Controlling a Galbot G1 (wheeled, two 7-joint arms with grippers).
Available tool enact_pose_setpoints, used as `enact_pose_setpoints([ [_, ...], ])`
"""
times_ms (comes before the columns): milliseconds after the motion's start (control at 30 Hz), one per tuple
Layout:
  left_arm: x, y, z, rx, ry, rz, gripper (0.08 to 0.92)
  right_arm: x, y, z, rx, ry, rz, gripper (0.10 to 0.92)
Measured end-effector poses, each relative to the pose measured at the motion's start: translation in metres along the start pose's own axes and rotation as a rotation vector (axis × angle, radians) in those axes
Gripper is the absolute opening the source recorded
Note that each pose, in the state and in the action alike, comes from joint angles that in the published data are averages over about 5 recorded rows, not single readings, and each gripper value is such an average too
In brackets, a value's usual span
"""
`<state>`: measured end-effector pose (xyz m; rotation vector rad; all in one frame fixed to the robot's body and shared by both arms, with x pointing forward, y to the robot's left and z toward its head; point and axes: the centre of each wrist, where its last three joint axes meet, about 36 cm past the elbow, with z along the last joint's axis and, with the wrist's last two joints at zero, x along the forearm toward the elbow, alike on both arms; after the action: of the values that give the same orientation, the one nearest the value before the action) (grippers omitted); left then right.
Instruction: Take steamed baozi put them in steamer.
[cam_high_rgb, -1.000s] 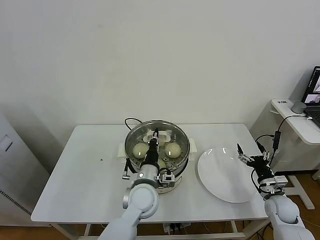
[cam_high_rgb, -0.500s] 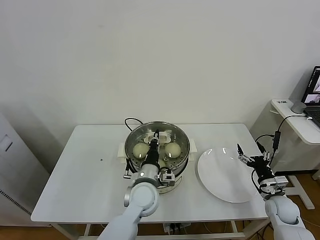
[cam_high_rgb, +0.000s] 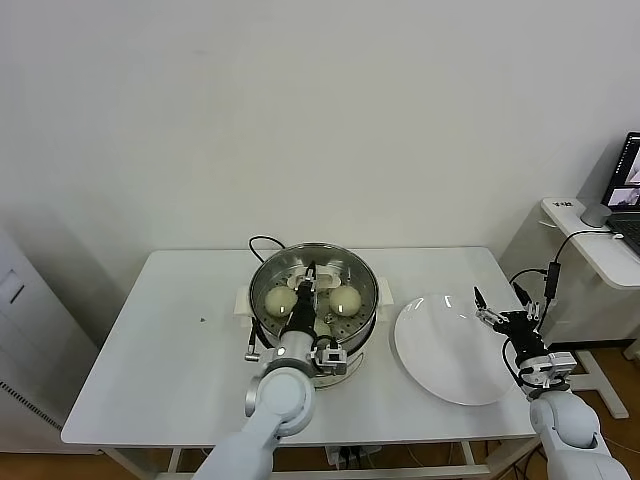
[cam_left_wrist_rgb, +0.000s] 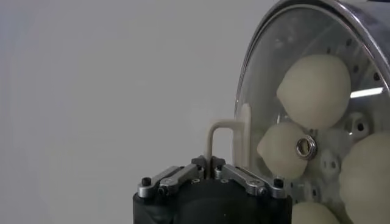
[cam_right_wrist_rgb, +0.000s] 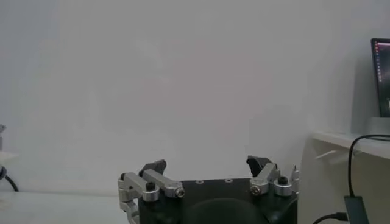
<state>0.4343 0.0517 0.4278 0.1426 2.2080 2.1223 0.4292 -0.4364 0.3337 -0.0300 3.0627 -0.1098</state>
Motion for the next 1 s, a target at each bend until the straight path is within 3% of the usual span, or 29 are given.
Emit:
enact_pose_setpoints([
  [133,0.008,0.008,0.008,0.041,-0.016,0.006,0.32,-0.001,0.0,-0.001,0.0,-0.002,-0.001,0.823],
  [267,0.023,0.022,0.019,0.124,-0.06,0.037,0.433,-0.004,0.0,-0.002,0.0,-0.002,-0.008,0.823],
  [533,0.049,0.066,0.054,0.439,-0.256,0.152,0.666,-0.008,0.009,-0.002,-0.029,0.012,-0.016,0.823],
  [667,0.056,0.09,0.078,0.66,-0.313,0.137,0.775,-0.007,0.014,-0.002,-0.046,0.013,-0.023,0.823],
  [833,0.058,0.106,0.126,0.921,-0.278,0.066,0.821,-0.005,0.019,-0.002,-0.07,0.028,-0.022,0.823],
  [1000,0.061,0.102,0.18,1.143,-0.166,0.022,0.823,-0.002,0.024,-0.003,-0.09,0.048,-0.021,0.823],
])
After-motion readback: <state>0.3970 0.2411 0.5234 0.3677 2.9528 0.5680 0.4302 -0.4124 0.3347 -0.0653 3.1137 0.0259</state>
